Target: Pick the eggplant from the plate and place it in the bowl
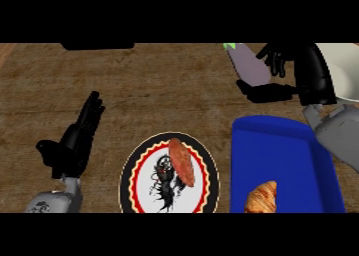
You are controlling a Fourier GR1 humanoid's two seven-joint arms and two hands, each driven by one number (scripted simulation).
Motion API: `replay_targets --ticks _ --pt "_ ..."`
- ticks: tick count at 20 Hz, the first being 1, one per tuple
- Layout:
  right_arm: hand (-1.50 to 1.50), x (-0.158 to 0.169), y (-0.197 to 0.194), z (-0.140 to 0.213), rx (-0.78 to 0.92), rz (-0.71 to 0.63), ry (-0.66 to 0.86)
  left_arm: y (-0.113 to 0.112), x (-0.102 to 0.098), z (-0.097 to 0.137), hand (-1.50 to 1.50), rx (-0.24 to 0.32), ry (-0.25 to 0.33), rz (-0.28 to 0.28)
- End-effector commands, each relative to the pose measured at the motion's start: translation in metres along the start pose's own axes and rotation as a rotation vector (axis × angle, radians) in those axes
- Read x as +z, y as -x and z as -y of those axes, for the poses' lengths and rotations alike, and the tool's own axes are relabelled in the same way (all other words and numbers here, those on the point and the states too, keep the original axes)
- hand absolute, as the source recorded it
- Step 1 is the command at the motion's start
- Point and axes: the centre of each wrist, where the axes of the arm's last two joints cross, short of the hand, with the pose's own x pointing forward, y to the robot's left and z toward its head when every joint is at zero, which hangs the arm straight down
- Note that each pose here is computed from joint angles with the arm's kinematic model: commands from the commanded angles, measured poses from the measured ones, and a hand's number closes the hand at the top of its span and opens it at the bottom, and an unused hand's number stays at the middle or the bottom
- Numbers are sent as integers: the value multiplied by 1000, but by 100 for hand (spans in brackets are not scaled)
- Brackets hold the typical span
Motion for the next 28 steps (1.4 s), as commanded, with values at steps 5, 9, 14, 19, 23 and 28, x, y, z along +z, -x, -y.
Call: replay_targets --ticks 5,9,14,19,23,28 --pt "150 -10 -69 81 109 -64 127 0 -4 -3 0 -4 20 10" --pt "150 -35 -64 90 104 -135 200 -1 -16 18 0 -7 46 12" --pt "150 -54 -60 140 122 -187 209 -3 -13 11 0 6 50 32" --pt "150 -69 -17 152 327 -286 239 -12 -3 25 0 -3 60 43" --pt "150 -63 29 145 513 -329 227 -19 -8 22 0 9 75 35" --pt "150 -65 75 147 534 -352 240 -10 -7 11 0 3 59 28"
